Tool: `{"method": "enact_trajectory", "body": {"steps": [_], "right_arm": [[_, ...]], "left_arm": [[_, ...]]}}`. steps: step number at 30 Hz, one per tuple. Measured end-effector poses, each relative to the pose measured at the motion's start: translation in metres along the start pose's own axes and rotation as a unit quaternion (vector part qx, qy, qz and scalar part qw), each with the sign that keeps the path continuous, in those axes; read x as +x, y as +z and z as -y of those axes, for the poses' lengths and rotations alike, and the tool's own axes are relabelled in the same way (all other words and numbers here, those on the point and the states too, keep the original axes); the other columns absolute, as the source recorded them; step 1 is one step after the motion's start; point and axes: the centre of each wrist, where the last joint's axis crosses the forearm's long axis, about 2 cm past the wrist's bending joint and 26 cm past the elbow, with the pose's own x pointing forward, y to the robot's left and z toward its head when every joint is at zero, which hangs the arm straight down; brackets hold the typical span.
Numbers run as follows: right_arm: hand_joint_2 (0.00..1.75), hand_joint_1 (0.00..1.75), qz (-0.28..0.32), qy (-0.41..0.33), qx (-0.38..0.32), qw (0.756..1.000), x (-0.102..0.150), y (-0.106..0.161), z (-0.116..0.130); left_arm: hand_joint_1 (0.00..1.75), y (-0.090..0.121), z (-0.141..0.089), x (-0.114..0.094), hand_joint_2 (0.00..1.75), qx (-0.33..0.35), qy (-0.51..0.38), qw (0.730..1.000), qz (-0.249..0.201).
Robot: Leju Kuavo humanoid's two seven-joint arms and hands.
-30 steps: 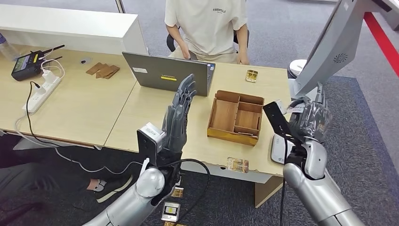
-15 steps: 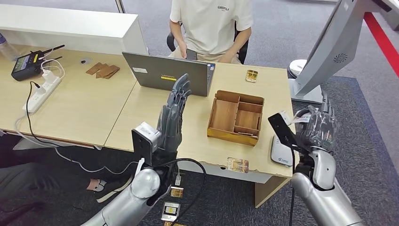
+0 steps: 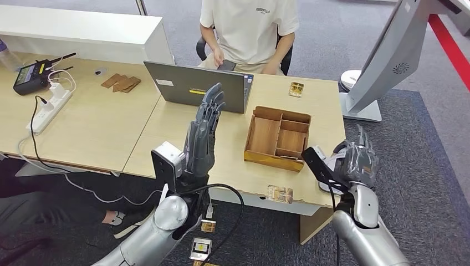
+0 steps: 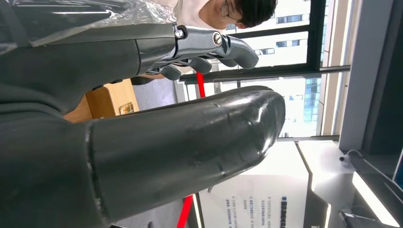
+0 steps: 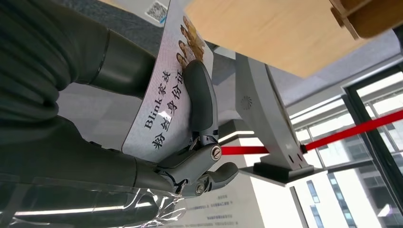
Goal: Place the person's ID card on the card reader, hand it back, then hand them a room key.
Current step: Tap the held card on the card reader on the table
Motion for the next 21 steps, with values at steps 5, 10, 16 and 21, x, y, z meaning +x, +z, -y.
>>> {"method": "enact_trajectory", "body": {"steps": [5, 10, 16, 21], "right_arm": [[1.75, 1.75, -0.013, 0.008, 0.028, 0.999, -0.003, 0.007, -0.013], [1.75, 1.75, -0.024, 0.011, 0.049, 0.998, -0.007, 0.012, -0.022], [1.75, 1.75, -0.035, 0.013, 0.063, 0.997, -0.010, 0.017, -0.029], [1.75, 1.75, -0.040, 0.015, 0.072, 0.996, -0.013, 0.020, -0.033]], "left_arm": [[0.00, 0.000, 0.000, 0.000, 0.00, 0.000, 0.001, 1.000, 0.000], [0.00, 0.001, 0.001, 0.000, 0.00, 0.000, 0.001, 1.000, -0.002], [0.00, 0.001, 0.001, 0.000, 0.00, -0.002, 0.001, 1.000, -0.003], [0.00, 0.002, 0.003, 0.000, 0.00, -0.006, 0.003, 1.000, -0.005]]}}
